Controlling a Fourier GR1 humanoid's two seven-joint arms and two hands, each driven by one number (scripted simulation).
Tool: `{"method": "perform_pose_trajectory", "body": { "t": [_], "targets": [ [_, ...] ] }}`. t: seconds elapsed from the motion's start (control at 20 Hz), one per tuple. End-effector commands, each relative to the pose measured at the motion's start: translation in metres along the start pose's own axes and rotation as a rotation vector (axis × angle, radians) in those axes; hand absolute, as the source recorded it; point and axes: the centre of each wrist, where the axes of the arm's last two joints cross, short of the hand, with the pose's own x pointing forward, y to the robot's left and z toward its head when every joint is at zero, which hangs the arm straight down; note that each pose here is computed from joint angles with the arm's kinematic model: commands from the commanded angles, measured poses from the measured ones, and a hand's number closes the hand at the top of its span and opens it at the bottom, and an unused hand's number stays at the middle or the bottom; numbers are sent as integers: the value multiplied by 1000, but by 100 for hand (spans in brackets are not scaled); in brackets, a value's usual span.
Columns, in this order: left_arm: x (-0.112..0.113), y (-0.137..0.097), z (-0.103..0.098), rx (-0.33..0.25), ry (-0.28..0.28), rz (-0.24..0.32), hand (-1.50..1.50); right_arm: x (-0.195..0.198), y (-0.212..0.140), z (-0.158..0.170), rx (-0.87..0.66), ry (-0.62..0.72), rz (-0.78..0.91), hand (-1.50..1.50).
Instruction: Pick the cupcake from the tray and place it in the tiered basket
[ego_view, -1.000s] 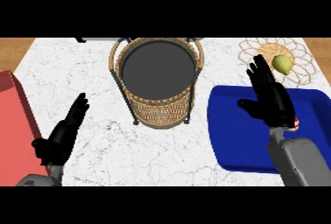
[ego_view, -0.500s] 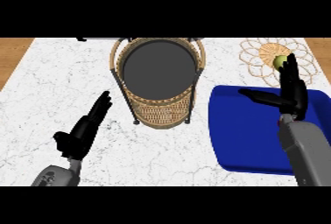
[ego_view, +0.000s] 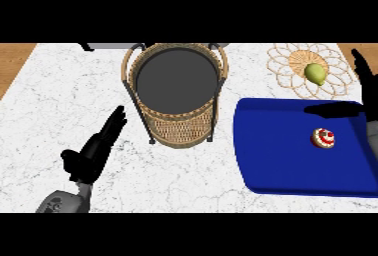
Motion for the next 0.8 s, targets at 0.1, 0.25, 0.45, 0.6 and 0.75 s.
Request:
{"method": "perform_pose_trajectory", "body": {
  "t": [0.1,0.25,0.45,0.6,0.75],
  "targets": [
    [-3,-5,0,-9,16,0,0,16,-35,-4,194,218,527,-150],
    [2,-5,-3,5,9,9,0,48,-35,1,327,257,662,-150],
    [-3,6,-1,-1,11,6,0,112,-20,12,409,295,692,-150],
    [-1,-5,8,-7,0,3,0,118,-17,37,407,340,685,-150],
    [9,8,6,-2,-13,4,0,126,-16,50,397,371,665,-150]
  ]
}}
